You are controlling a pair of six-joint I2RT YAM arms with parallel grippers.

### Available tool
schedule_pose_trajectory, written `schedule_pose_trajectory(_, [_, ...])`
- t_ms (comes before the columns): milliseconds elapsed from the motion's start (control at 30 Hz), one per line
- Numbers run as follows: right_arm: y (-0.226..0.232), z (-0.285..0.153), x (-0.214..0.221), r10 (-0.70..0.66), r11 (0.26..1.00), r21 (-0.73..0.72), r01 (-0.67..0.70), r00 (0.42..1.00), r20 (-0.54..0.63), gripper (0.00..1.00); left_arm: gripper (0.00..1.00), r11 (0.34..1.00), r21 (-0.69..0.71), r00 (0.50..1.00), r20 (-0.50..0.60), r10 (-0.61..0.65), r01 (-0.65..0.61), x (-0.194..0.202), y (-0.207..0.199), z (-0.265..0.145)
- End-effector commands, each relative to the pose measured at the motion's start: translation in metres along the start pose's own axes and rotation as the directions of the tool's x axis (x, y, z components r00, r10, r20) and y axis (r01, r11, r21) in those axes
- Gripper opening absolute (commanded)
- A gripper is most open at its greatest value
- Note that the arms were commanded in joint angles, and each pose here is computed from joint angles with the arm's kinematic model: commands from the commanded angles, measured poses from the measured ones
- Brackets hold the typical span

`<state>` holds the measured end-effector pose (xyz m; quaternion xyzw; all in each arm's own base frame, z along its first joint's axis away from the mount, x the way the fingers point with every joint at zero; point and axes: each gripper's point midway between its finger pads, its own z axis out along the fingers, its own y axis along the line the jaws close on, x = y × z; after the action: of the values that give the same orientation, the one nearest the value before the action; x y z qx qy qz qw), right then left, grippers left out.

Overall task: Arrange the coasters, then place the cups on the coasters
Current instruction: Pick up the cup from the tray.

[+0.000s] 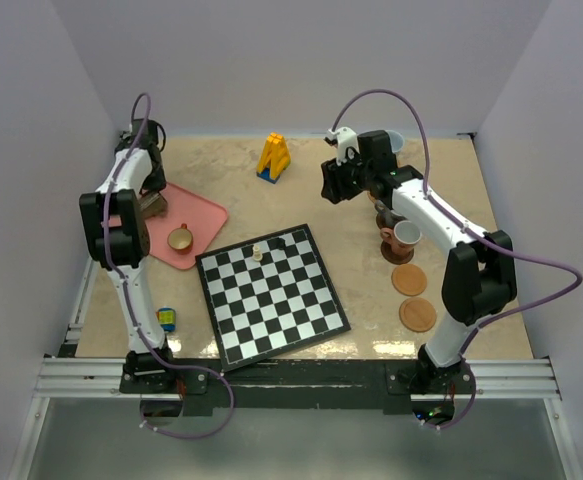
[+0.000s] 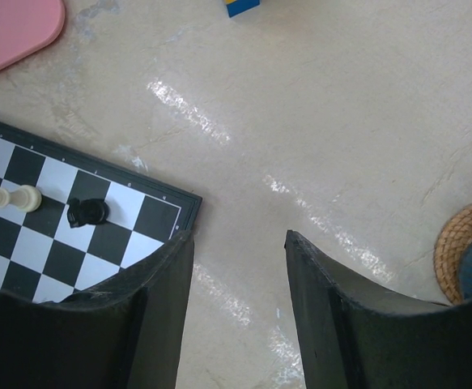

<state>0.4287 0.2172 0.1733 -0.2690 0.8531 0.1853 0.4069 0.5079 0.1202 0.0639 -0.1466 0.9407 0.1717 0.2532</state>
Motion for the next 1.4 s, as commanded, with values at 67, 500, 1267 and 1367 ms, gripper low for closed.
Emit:
schedule_pose_trajectory(67, [0.007,0.004,-0.006,-0.024,0.999,-0.045,0.024,1.0,0.008,0.52,0.45,1.0,0.022,0.993,0.116,0.01,-0.013,-0.02,0.009,-0.048])
schedule_pose_trajectory(500, [0.007,-0.002,-0.001,-0.02,0.999,-0.03,0.021,1.0,0.019,0.52,0.46,0.998,0.056,0.997,0.08,0.014,-0.019,-0.007,0.01,-0.064])
schedule_pose_trajectory(1267, [0.008,0.001,0.018,-0.029,0.999,-0.036,0.029,1.0,-0.003,0.52,0.42,0.994,-0.088,0.996,-0.071,0.051,-0.057,0.013,0.019,-0.032])
schedule_pose_trajectory(1367, [0.009,0.002,0.023,-0.024,0.999,-0.04,0.024,1.0,-0.013,0.52,0.35,0.995,-0.085,0.996,-0.075,0.047,-0.053,0.015,0.019,-0.033])
